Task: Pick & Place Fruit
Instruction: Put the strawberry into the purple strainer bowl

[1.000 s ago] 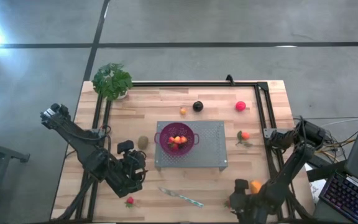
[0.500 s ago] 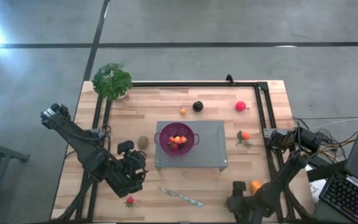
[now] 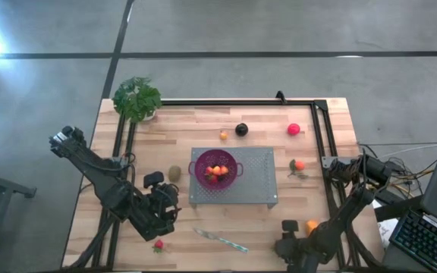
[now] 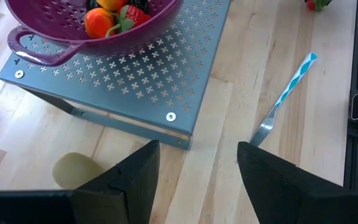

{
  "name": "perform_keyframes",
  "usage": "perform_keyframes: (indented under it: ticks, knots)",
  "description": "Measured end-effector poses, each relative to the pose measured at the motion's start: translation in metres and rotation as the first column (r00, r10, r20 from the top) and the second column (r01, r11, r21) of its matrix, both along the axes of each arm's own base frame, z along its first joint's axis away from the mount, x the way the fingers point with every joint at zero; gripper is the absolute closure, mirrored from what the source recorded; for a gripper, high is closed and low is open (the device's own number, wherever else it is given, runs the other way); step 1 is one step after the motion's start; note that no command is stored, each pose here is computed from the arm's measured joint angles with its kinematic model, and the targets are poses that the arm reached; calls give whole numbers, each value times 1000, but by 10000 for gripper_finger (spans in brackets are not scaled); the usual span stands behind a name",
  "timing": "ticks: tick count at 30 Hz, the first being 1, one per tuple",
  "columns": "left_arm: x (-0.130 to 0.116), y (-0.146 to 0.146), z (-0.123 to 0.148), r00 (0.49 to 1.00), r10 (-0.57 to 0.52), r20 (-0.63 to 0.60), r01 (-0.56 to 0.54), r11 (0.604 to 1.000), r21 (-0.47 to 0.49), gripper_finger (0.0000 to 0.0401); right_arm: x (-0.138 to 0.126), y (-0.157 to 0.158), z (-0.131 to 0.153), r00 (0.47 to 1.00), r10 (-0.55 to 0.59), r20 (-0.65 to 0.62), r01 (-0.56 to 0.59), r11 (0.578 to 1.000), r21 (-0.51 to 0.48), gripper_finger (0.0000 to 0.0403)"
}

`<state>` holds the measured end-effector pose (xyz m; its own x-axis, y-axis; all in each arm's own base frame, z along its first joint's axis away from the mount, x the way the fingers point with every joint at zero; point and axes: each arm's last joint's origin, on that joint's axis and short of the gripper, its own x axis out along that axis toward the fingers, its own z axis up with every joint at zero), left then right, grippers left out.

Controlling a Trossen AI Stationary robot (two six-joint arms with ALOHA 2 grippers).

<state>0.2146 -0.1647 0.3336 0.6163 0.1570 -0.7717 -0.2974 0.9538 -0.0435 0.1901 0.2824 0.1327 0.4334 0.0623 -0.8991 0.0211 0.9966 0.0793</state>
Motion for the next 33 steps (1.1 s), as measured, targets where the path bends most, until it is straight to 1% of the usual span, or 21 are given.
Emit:
perform_keyframes:
  ticks: [4, 9, 12, 17, 20, 23, 27, 29, 33]
  knots:
    - [0, 0, 0, 1000, 0, 1, 0, 1000, -1, 181, 1, -1, 2, 1000, 31, 3, -31, 999, -9, 271]
    - [0, 0, 0, 1000, 0, 1, 0, 1000, -1, 181, 4, -2, 6, 999, 46, 10, -46, 999, -6, 263]
    - [0, 0, 0, 1000, 0, 1, 0, 1000, -1, 181, 5, -2, 12, 997, 75, 21, -75, 997, -8, 261]
    - [1, -1, 1, 1000, -13, 18, 12, 1000, 16, 181, 11, -4, 40, 985, 149, 83, -149, 989, 2, 270]
    - [2, -4, 4, 997, -28, 75, 24, 998, 55, 181, 17, -9, 64, 970, 192, 148, -192, 981, -14, 269]
    - [6, -7, 7, 991, -46, 128, 39, 998, 53, 181, 23, -17, 89, 945, 237, 227, -234, 971, -39, 262]
    - [15, -15, 13, 961, -86, 264, 65, 994, 87, 181, 29, -30, 122, 895, 296, 334, -271, 955, -120, 259]
    - [21, -19, 12, 938, -135, 318, 98, 986, 132, 181, 32, -37, 138, 863, 324, 387, -279, 945, -169, 262]
    - [33, -29, 7, 855, -252, 454, 162, 960, 228, 181, 35, -53, 168, 809, 354, 470, -245, 929, -278, 268]
